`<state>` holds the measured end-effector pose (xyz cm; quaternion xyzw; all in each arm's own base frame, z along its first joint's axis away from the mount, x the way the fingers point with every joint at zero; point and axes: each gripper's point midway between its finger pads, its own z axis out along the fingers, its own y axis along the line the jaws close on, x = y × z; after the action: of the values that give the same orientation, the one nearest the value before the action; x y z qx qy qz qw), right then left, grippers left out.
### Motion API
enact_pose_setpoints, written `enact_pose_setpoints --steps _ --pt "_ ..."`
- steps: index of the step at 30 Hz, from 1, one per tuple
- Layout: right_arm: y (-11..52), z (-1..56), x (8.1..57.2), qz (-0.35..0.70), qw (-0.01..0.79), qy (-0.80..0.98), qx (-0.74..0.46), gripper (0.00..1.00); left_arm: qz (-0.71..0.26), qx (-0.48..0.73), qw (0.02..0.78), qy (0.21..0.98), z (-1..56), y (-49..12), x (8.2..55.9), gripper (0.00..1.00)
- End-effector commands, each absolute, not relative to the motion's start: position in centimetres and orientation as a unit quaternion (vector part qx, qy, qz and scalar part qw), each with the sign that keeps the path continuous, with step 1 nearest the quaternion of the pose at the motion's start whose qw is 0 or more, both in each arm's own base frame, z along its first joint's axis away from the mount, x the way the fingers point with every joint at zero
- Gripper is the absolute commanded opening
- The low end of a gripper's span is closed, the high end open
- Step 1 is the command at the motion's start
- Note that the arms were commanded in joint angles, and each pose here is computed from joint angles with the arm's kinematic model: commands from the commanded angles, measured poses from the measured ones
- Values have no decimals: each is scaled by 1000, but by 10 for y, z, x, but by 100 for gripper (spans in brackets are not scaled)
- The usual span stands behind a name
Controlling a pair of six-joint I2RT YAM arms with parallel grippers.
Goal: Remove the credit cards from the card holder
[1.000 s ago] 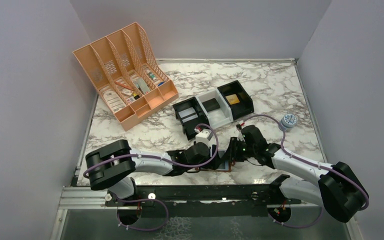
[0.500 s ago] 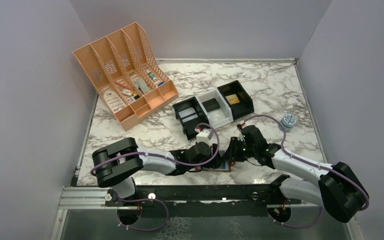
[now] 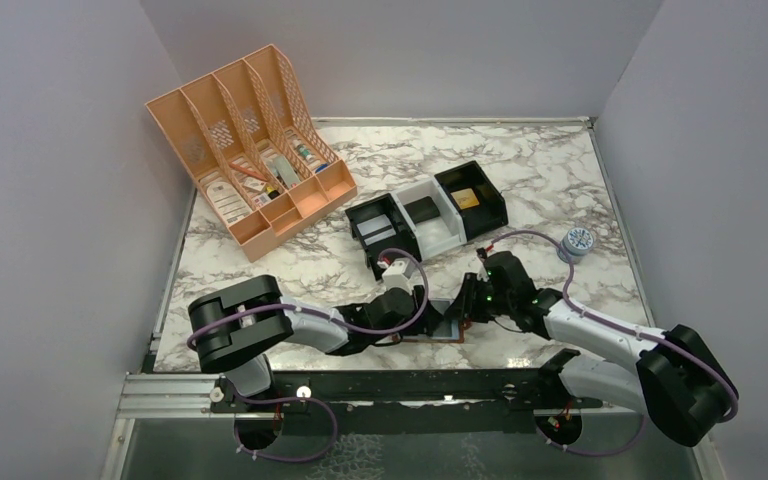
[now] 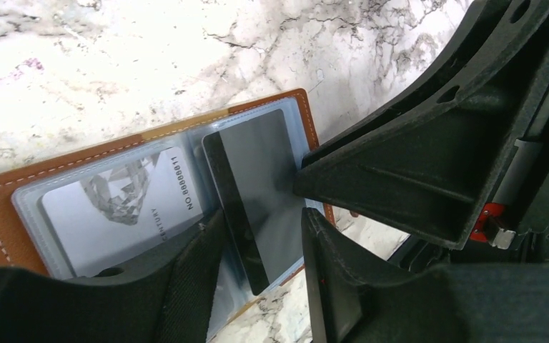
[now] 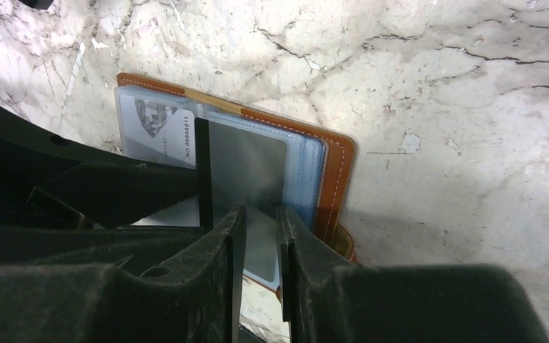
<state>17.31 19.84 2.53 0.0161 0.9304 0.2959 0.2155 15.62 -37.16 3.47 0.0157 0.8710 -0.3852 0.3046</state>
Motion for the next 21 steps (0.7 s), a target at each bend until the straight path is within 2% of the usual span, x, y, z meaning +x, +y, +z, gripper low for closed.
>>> enact_pose_setpoints --steps 1,10,21 --pt "180 -2 163 250 199 947 32 23 -395 -5 292 871 24 -363 150 44" --pt "179 -2 163 251 198 947 36 22 -448 -21 298 843 43 -370 150 30" --pt "180 0 165 251 203 946 33 22 -449 -31 305 839 44 -363 151 10"
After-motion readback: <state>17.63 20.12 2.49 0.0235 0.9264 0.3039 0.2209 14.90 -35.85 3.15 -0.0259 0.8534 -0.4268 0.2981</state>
